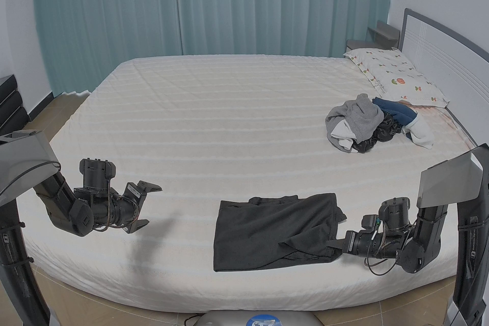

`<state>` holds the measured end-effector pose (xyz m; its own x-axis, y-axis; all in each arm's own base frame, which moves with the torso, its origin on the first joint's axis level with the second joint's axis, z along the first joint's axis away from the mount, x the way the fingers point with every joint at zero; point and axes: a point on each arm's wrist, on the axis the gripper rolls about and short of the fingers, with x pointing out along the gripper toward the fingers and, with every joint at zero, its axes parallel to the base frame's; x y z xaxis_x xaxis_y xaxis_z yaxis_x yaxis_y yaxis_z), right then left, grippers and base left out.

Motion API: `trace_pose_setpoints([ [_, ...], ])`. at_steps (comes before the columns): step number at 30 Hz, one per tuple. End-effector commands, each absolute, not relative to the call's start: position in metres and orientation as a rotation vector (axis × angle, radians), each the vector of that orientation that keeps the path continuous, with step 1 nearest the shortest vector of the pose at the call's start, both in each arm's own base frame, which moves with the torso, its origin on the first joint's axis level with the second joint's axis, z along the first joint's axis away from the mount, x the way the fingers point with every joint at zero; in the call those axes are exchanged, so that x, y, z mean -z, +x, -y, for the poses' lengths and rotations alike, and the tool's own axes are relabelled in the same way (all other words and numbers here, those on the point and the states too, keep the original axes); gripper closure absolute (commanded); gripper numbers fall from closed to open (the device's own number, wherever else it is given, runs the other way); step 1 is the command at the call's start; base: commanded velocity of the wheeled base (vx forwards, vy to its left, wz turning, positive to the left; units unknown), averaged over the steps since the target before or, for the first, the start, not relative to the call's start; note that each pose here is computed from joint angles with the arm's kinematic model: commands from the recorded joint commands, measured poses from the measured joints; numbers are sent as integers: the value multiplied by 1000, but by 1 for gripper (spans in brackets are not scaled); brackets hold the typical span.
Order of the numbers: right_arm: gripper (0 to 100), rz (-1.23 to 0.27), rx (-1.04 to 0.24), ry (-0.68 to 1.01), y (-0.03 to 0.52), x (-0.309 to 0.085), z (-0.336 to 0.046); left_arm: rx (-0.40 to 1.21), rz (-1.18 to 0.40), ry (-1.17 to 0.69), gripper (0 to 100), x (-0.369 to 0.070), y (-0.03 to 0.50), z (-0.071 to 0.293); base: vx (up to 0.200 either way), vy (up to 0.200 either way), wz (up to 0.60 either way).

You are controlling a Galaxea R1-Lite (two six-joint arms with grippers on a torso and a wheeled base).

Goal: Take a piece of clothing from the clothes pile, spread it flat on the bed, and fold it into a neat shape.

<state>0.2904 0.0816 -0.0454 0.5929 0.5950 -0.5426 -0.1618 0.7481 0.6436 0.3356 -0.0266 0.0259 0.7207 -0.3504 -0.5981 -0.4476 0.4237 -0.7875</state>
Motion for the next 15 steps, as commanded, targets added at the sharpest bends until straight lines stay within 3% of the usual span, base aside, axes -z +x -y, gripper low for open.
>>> trace_pose_setpoints([
  [1,100,-844,-466,571,286,47,-81,-71,-813,-1169,0,-25,337,27,0,0,0],
  [7,100,-786,-445,559,285,29,-65,-71,-813,-1169,0,-25,337,27,0,0,0],
  [15,100,-819,-442,523,283,41,-64,-73,-814,-1170,0,-24,336,27,0,0,0],
])
